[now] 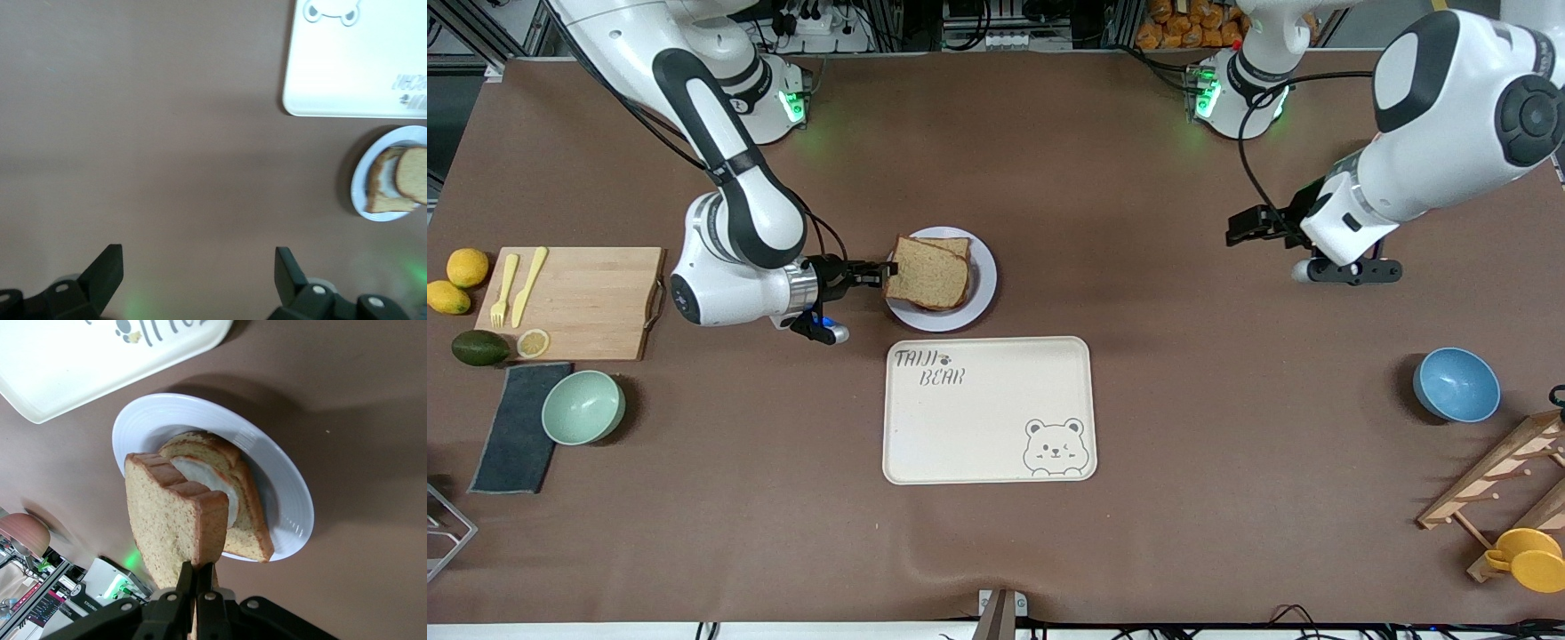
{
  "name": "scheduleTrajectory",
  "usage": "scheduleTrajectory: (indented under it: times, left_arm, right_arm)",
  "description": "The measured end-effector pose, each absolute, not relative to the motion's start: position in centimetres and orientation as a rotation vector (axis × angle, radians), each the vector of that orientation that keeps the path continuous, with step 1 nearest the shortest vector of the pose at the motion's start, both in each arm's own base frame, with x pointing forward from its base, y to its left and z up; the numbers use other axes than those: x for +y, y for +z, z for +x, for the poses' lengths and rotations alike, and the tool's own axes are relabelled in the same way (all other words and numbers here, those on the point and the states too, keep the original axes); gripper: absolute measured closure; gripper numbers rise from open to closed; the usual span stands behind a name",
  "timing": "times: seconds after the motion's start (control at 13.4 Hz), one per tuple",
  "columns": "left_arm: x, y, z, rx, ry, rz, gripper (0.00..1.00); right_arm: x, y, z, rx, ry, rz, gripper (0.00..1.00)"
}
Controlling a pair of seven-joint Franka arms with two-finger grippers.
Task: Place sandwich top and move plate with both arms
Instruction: 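Carry the bread with the right gripper while the left gripper approaches, then release the bread onto the egg slice while the left gripper nears the plate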
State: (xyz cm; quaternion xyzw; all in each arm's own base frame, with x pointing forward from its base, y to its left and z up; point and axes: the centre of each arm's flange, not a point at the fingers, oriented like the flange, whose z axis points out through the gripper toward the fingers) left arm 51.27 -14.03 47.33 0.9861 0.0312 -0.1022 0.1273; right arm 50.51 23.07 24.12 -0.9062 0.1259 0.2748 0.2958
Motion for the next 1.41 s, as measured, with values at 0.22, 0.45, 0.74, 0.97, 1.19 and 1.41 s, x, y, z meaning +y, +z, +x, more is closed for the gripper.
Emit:
scheduleTrajectory:
  times: [0.22, 0.45, 0.74, 0.97, 1.19, 1.41]
  left_arm:
    - [-15.0, 44.0, 50.2, 0.108, -0.375, 2.834, 0.00]
    - [-15.2, 41.2, 49.4, 0.130, -0.463, 2.805, 0.00]
    - [-16.5, 38.2, 49.7, 0.210, -0.495, 2.688, 0.00]
    - [-19.8, 34.6, 49.3, 0.227, -0.494, 2.627, 0.00]
    - [-24.6, 30.6, 47.8, 0.288, -0.416, 2.558, 0.00]
    - [-29.9, 27.0, 45.5, 0.337, -0.331, 2.517, 0.00]
  right_arm:
    - [22.4, 22.2, 49.2, 0.324, 0.701, -2.392, 0.95]
    - [21.8, 20.4, 47.9, 0.321, 0.716, -2.378, 0.95]
    - [21.4, 19.3, 47.6, 0.320, 0.733, -2.376, 0.86]
    - [20.1, 19.2, 48.4, 0.343, 0.715, -2.368, 0.52]
    - [17.7, 20.1, 50.2, 0.367, 0.671, -2.362, 0.17]
    - [13.1, 22.2, 53.2, 0.271, 0.612, -2.476, 0.00]
